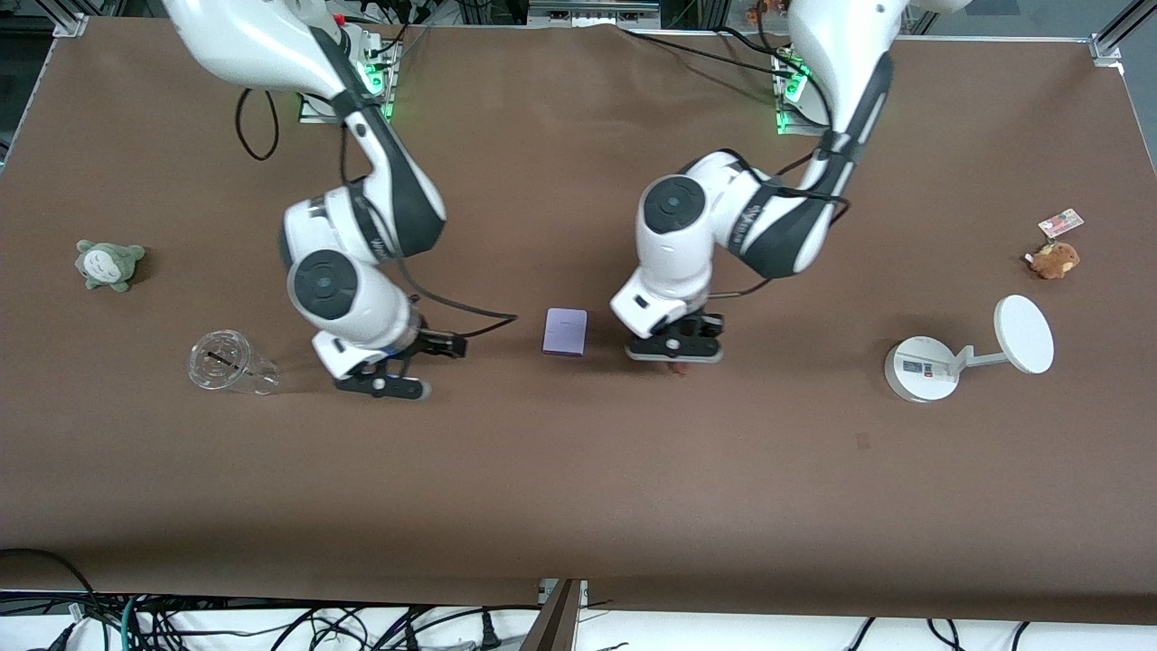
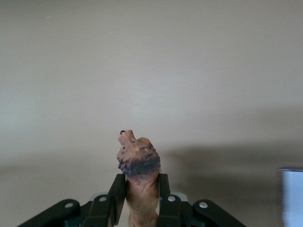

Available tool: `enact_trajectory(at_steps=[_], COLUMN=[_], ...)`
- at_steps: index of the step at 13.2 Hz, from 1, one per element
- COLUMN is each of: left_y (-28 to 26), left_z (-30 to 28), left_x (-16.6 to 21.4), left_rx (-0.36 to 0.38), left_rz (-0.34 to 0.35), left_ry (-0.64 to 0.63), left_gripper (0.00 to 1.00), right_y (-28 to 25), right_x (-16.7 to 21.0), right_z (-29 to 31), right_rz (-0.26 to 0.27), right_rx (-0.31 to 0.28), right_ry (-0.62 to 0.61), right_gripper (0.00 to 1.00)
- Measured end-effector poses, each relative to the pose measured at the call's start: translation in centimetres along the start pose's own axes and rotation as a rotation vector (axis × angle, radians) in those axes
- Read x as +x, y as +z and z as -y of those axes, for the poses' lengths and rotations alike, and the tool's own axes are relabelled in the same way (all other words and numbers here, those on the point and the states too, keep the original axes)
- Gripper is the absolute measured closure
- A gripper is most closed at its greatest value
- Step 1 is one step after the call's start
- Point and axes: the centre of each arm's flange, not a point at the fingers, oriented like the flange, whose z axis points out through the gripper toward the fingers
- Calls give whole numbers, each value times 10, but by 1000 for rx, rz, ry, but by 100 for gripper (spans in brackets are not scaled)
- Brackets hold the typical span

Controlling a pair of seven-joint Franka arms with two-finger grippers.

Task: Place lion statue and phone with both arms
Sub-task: 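Carry the lion toward the lamp while the right gripper grasps the phone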

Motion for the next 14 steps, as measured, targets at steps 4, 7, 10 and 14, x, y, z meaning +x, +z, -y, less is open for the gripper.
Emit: enact_trajectory(at_steps=[4, 7, 10, 14], left_y=[44, 71, 88, 107], left_z=[110, 182, 219, 261], left_x=[28, 42, 46, 47], left_rx=[53, 49, 44, 25], left_rz=[129, 172, 193, 182], left_ry=[63, 54, 36, 33], left_gripper=[67, 67, 67, 67], right_y=[36, 64, 91, 108], right_x=[-33, -71, -100, -118], right_z=[61, 109, 138, 153], right_rz=[-49, -72, -78, -81], right_rx=[36, 64, 72, 74], right_ry=[63, 78, 61, 43], right_gripper=[0, 0, 0, 0])
